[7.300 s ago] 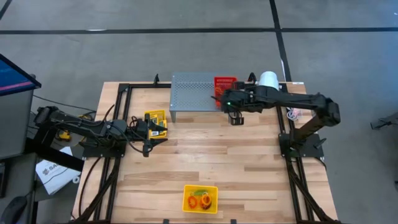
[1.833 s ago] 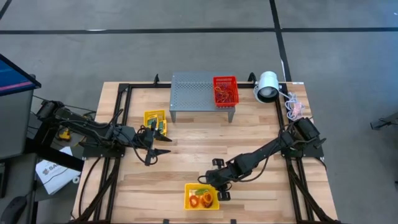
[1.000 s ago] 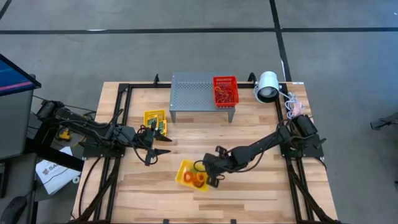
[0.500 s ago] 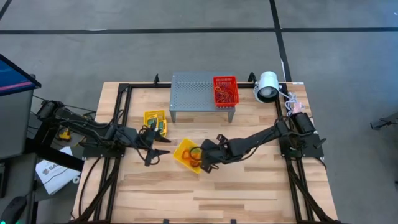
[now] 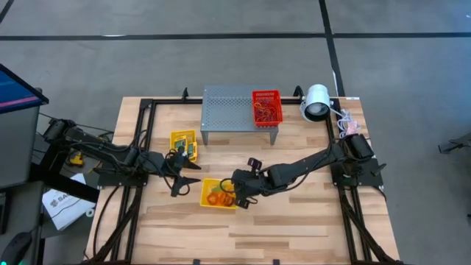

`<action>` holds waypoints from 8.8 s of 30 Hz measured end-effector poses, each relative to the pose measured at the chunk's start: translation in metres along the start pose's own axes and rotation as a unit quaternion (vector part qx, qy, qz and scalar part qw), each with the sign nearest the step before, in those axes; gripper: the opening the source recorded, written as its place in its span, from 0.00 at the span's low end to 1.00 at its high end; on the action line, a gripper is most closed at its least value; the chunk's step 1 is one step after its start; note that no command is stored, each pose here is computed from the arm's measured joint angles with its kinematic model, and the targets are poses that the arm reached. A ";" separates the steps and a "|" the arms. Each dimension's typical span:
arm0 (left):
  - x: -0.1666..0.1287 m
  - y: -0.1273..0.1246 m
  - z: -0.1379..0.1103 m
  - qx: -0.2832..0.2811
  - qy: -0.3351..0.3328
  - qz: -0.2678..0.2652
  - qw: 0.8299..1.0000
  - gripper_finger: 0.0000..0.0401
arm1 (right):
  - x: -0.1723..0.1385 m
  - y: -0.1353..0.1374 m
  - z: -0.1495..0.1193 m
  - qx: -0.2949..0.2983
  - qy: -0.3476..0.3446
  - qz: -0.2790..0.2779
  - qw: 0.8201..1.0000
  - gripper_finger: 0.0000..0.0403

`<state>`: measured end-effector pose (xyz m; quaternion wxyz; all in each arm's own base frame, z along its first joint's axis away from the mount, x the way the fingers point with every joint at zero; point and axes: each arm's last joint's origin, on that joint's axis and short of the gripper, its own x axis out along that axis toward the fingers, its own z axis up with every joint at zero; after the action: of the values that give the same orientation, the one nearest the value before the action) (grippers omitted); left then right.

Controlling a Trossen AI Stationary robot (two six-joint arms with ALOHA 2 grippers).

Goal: Pick & Place Office Desk Supplies
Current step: Put the bottom yellow bin filled with spiral keychains on the shelf

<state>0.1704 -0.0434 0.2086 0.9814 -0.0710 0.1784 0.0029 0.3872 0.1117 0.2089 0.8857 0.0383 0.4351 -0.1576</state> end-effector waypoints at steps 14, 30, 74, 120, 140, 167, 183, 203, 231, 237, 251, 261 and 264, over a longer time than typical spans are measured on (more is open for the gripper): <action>0.003 -0.009 -0.006 0.053 0.029 -0.074 0.995 0.54 | -0.004 0.008 -0.003 -0.083 -0.005 0.009 0.997 0.15; 0.039 -0.033 0.012 0.341 0.217 -0.050 0.913 0.54 | 0.004 -0.003 0.023 -0.045 -0.054 0.105 0.992 0.65; 0.071 -0.067 -0.022 0.672 0.287 -0.179 0.659 0.51 | -0.084 0.051 -0.003 -0.008 -0.169 0.045 0.985 0.67; 0.091 -0.070 -0.024 0.657 0.284 -0.185 0.674 0.02 | -0.083 0.051 -0.003 -0.007 -0.165 0.045 0.985 0.67; 0.097 -0.085 0.015 0.596 0.253 -0.153 0.747 0.02 | -0.084 0.052 -0.007 -0.013 -0.155 0.042 0.987 0.67; 0.095 -0.074 0.122 0.520 0.268 -0.018 0.811 0.02 | -0.110 0.058 -0.072 0.025 -0.095 -0.097 0.990 0.67; 0.113 -0.023 0.166 0.436 0.347 0.042 0.830 0.02 | -0.117 0.042 -0.089 0.018 -0.057 -0.168 0.984 0.67; 0.101 0.040 0.207 0.379 0.359 0.142 0.841 0.02 | -0.136 0.042 -0.110 0.024 -0.068 -0.200 0.977 0.67; 0.152 0.108 0.208 0.330 0.394 0.126 0.848 0.02 | -0.136 0.041 -0.109 0.013 -0.072 -0.207 0.976 0.67; 0.153 0.109 0.208 0.316 0.394 0.142 0.851 0.06 | -0.136 0.041 -0.109 0.013 -0.072 -0.207 0.976 0.67; 0.145 0.113 0.214 0.316 0.399 0.218 0.833 0.50 | -0.136 0.041 -0.109 0.012 -0.074 -0.208 0.975 0.67; 0.071 0.087 0.266 0.270 0.243 0.212 0.907 0.64 | -0.134 0.037 -0.105 0.012 -0.084 -0.218 0.972 0.67; 0.047 0.075 0.276 0.239 0.191 0.177 0.935 0.65 | -0.128 0.033 -0.097 0.006 -0.097 -0.228 0.969 0.67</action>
<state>0.3086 0.0684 0.4380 0.9002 0.1997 0.3678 0.1202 0.2508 0.1942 0.2473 0.8641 -0.0724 0.3436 -0.3607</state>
